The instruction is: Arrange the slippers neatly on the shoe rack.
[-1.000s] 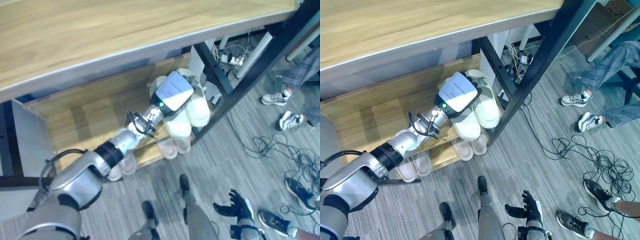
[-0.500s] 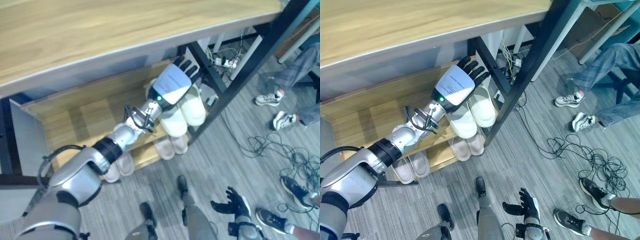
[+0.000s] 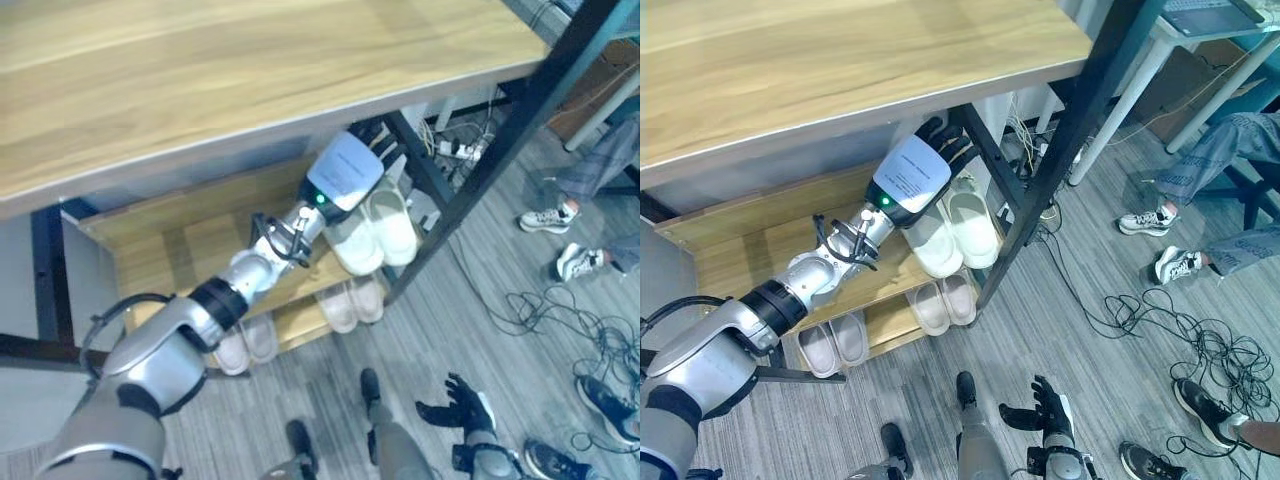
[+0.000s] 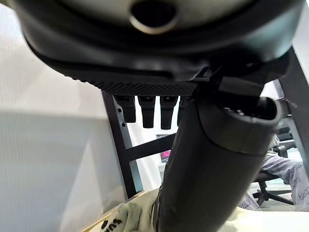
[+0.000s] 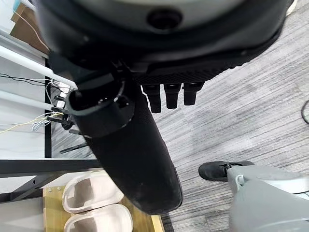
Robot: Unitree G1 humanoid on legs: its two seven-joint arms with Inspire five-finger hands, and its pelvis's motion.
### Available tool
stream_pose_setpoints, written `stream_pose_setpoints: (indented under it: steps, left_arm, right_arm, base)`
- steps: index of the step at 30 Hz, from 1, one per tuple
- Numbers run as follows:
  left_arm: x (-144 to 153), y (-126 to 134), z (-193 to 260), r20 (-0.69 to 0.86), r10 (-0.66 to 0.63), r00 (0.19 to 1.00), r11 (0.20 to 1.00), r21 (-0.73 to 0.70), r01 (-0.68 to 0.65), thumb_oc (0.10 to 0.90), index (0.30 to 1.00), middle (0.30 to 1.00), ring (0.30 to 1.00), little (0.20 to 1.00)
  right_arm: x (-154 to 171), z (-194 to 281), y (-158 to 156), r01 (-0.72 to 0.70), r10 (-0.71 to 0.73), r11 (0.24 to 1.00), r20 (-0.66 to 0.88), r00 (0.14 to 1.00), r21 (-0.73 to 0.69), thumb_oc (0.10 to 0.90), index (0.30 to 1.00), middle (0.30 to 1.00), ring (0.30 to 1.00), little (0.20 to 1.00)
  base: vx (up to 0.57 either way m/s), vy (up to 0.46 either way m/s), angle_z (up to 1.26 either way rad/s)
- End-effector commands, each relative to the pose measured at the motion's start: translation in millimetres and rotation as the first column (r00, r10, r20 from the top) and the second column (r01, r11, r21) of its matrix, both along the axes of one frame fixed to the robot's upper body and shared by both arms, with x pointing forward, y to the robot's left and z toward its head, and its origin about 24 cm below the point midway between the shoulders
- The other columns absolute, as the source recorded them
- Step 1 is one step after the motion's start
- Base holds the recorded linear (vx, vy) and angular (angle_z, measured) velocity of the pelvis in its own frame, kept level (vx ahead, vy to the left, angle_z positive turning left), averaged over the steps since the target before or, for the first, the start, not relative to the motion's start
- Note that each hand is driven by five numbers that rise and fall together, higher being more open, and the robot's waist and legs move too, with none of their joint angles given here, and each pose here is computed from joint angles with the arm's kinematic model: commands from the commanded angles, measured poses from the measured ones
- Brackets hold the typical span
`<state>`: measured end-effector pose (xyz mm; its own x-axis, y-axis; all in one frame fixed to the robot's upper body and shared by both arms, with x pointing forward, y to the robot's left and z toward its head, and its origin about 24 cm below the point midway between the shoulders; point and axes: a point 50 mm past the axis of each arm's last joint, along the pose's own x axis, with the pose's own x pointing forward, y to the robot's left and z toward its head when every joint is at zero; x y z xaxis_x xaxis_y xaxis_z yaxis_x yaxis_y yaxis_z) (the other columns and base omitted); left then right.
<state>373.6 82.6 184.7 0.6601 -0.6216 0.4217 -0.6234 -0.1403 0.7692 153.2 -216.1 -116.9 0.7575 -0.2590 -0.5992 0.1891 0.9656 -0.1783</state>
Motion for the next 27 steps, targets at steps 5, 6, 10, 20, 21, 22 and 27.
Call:
stream_pose_setpoints:
  steps: [5,6,10,20,21,22,27]
  left_arm:
    - [5.6,-14.9,68.6,0.167,0.012,0.986,0.983,-0.182,0.019,0.8,0.9,0.9,0.9,0.9]
    - [7.3,-19.6,57.5,0.132,0.016,0.991,0.988,-0.156,0.004,0.8,0.9,0.9,0.9,0.9]
    - [10.7,-24.6,45.5,0.089,0.029,0.996,0.992,-0.123,-0.018,0.8,0.9,0.9,0.9,0.9]
    - [13.4,-24.3,48.0,0.083,0.049,0.995,0.991,-0.125,-0.038,0.8,0.9,0.9,0.9,0.9]
    - [13.4,-24.3,47.6,0.081,0.049,0.995,0.992,-0.121,-0.039,0.8,0.9,0.9,0.9,0.9]
    - [13.4,-23.7,46.1,0.076,0.051,0.996,0.992,-0.116,-0.042,0.8,0.9,0.9,0.9,0.9]
    - [14.2,-20.6,35.7,0.04,0.066,0.997,0.993,-0.104,-0.061,0.8,0.9,0.9,0.9,0.9]
  right_arm:
    - [20.5,17.9,-23.7,0.043,-0.039,0.998,0.102,0.994,-0.039,0.8,0.9,0.9,0.9,0.9]
    - [21.4,16.7,-23.0,0.037,-0.033,0.998,0.092,0.995,-0.042,0.8,0.9,0.9,0.9,0.9]
    - [23.2,16.7,-23.5,0.031,-0.027,0.999,0.088,0.996,-0.044,0.8,0.9,0.9,0.9,0.9]
    - [20.0,13.5,-23.1,0.022,-0.019,0.999,0.066,0.998,-0.045,0.8,0.9,0.9,0.9,0.9]
    - [19.5,13.2,-23.0,0.023,-0.021,0.999,0.064,0.998,-0.044,0.8,0.9,0.9,0.9,0.9]
    - [19.1,12.7,-22.5,0.025,-0.022,0.999,0.063,0.998,-0.042,0.8,0.9,0.9,0.9,0.9]
    - [18.1,11.2,-23.4,0.055,-0.053,0.998,0.056,0.997,-0.029,0.8,0.9,0.9,0.9,0.9]
  base:
    - [-0.03,-0.015,-0.03]
    - [0.0,-0.029,0.1]
    - [0.0,-0.027,-0.11]
    - [0.0,-0.011,0.0]
    - [0.0,0.0,0.0]
    - [0.0,0.0,0.0]
    - [0.0,0.0,0.0]
